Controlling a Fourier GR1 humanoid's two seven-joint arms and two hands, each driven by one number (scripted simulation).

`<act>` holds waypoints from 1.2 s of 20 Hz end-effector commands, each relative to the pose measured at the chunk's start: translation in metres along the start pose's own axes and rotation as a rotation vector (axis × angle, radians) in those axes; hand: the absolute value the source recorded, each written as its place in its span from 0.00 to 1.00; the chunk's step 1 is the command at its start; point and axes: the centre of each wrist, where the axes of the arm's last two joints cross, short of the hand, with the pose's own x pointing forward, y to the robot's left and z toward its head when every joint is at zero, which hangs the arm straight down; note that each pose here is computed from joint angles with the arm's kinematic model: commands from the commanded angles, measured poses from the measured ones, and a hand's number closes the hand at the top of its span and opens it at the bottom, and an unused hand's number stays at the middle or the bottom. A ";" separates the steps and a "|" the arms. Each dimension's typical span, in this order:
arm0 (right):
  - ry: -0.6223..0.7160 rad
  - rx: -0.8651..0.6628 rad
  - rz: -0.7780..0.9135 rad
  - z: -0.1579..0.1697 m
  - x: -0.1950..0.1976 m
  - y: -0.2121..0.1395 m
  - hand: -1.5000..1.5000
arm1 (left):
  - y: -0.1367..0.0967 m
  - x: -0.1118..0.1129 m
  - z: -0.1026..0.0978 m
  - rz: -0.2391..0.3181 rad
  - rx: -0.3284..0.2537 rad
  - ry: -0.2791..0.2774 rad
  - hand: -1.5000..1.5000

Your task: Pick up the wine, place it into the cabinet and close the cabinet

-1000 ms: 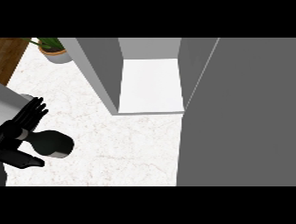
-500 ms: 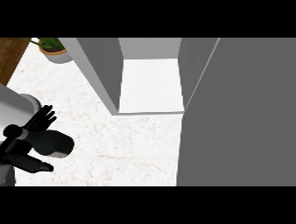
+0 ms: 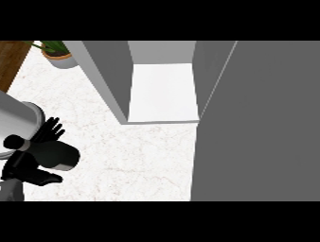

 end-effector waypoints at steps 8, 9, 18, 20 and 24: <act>-0.077 0.006 -0.044 0.033 0.039 0.003 0.00 | -0.006 -0.018 -0.006 0.193 -0.014 -0.043 0.00; -0.073 0.022 -0.043 0.031 0.048 0.005 0.00 | -0.006 -0.017 -0.009 0.195 -0.021 -0.036 0.00; -0.080 0.017 -0.033 0.031 0.042 0.003 0.00 | -0.026 -0.029 -0.016 0.203 -0.051 -0.047 1.00; -0.056 0.015 -0.038 0.038 0.045 0.002 0.00 | -0.030 -0.017 -0.034 0.211 -0.048 -0.048 1.00; -0.059 0.014 -0.024 0.041 0.049 -0.001 0.00 | -0.040 -0.011 -0.042 0.145 -0.062 -0.079 1.00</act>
